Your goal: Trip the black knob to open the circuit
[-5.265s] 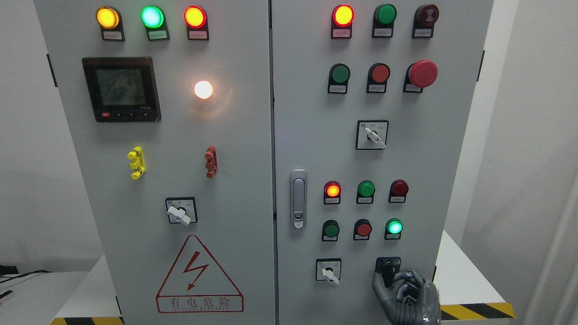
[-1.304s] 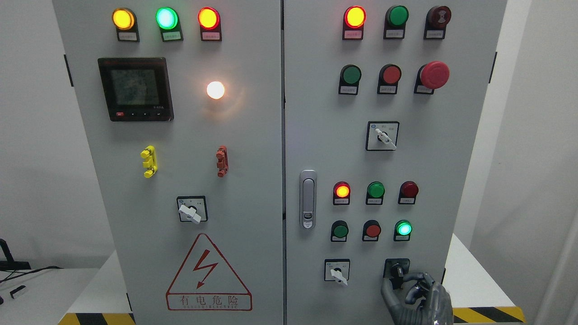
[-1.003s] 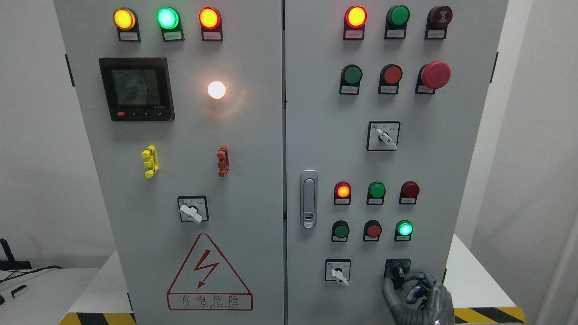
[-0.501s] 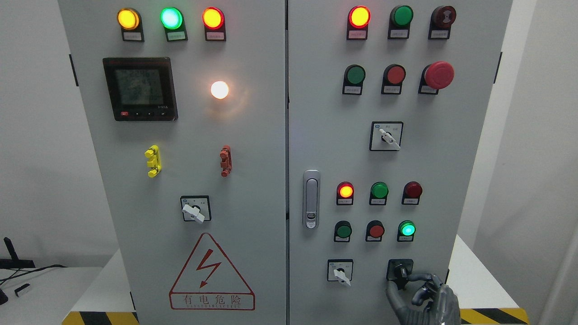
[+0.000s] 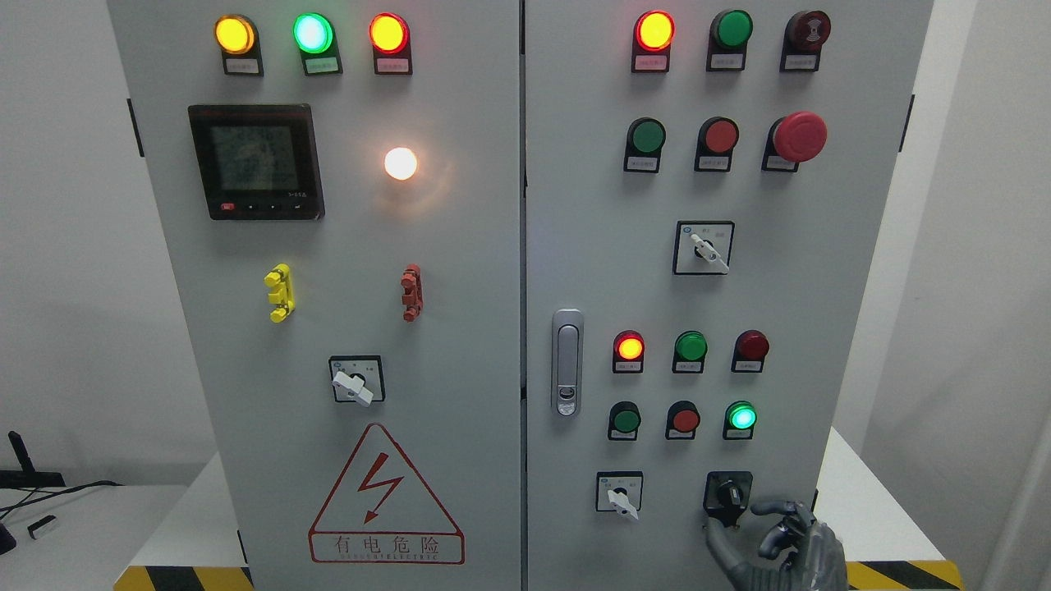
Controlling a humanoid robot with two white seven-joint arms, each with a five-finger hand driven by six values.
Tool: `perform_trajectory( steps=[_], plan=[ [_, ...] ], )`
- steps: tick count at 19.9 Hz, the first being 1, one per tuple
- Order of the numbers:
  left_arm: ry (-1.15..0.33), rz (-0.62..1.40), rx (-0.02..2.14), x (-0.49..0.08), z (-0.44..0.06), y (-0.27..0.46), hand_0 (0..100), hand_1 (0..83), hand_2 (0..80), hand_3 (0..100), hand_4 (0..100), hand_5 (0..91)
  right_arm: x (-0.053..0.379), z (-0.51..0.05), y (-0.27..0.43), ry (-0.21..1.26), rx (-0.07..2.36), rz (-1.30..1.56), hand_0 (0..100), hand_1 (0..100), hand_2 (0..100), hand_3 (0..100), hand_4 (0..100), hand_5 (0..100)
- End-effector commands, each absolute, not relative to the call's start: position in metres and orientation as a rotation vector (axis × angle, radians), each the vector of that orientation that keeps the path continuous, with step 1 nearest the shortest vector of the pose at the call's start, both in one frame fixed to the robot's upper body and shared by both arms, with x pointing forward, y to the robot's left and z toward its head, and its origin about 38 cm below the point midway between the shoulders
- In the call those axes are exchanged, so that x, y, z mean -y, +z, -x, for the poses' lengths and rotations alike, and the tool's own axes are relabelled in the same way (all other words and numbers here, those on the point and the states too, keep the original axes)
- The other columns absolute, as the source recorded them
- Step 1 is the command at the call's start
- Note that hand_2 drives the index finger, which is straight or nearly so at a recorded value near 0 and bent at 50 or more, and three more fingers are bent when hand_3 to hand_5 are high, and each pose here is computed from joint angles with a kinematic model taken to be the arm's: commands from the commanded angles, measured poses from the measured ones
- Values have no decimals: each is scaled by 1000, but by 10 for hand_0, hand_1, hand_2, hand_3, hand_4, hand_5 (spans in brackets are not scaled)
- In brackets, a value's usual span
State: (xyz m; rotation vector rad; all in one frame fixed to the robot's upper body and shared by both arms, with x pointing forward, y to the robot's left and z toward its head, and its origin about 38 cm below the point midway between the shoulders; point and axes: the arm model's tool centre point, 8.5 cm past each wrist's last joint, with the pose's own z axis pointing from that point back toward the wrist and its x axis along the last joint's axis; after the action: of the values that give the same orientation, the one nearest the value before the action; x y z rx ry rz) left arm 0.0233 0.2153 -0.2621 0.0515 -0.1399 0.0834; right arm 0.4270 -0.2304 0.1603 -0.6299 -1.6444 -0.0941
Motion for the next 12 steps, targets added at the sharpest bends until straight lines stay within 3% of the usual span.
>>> perform_trajectory(
  steps=[1,7,9,12],
  plan=[
    [53,-47,139,-214,-23,-262,120,389,0,0,0,0,227,-422,161,-92,1655,620,0,851,531,928,899,982],
    [53,-47,141,-214,-24,-262,120,389,0,0,0,0,228,-408,160,-86,1703,606,14,849,534,934,906,983],
    [53,-47,139,-214,-23,-262,120,389,0,0,0,0,227,-400,155,-65,1761,581,70,833,514,906,891,954],
    [53,-48,141,-215,-24,-262,120,389,0,0,0,0,224,-385,149,10,1839,517,150,759,456,791,768,827]
  ],
)
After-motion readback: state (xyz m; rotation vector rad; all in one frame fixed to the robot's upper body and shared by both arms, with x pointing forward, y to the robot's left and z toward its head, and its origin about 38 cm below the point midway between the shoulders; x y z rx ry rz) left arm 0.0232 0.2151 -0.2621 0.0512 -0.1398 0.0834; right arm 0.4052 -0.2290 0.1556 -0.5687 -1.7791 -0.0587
